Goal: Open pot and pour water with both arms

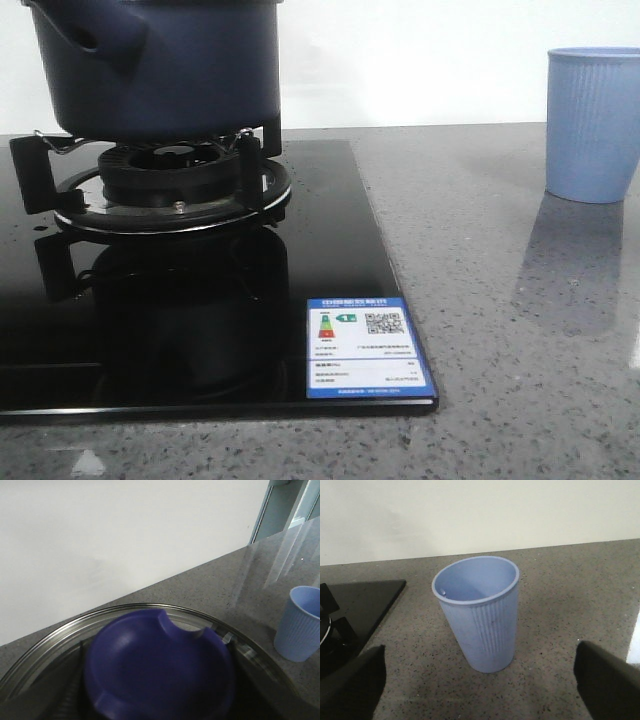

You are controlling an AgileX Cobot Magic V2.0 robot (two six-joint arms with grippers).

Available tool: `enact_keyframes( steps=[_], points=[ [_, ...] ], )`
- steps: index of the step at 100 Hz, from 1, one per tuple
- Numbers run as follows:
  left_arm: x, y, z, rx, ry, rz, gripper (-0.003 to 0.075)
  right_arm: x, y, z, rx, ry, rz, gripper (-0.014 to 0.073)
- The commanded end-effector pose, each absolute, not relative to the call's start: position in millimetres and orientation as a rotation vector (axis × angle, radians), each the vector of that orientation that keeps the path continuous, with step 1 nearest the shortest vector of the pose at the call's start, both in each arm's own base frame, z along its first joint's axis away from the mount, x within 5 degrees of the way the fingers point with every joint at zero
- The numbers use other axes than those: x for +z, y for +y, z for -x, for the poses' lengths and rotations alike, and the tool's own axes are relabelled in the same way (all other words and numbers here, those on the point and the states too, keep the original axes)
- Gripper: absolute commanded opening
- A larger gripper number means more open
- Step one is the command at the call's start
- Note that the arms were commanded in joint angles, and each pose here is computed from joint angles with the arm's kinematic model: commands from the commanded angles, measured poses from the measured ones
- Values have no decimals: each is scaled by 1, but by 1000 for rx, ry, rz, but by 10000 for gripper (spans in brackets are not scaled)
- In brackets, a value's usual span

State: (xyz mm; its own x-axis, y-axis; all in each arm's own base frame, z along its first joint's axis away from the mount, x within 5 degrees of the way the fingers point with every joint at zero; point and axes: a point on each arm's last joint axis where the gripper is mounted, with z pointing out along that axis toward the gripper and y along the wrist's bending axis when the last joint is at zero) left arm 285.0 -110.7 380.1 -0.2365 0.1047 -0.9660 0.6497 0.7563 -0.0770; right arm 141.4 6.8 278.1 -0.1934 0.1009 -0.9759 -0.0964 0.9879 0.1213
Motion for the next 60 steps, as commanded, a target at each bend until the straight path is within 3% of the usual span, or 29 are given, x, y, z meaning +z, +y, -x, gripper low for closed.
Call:
enact_keyframes(
  steps=[1, 60],
  points=[
    [398, -112, -282, -596, 1701, -545, 337, 288, 6, -142, 173, 1724, -4, 655],
    [382, -117, -294, -605, 1745, -581, 337, 288, 6, -142, 162, 1726, 14, 655]
  ],
)
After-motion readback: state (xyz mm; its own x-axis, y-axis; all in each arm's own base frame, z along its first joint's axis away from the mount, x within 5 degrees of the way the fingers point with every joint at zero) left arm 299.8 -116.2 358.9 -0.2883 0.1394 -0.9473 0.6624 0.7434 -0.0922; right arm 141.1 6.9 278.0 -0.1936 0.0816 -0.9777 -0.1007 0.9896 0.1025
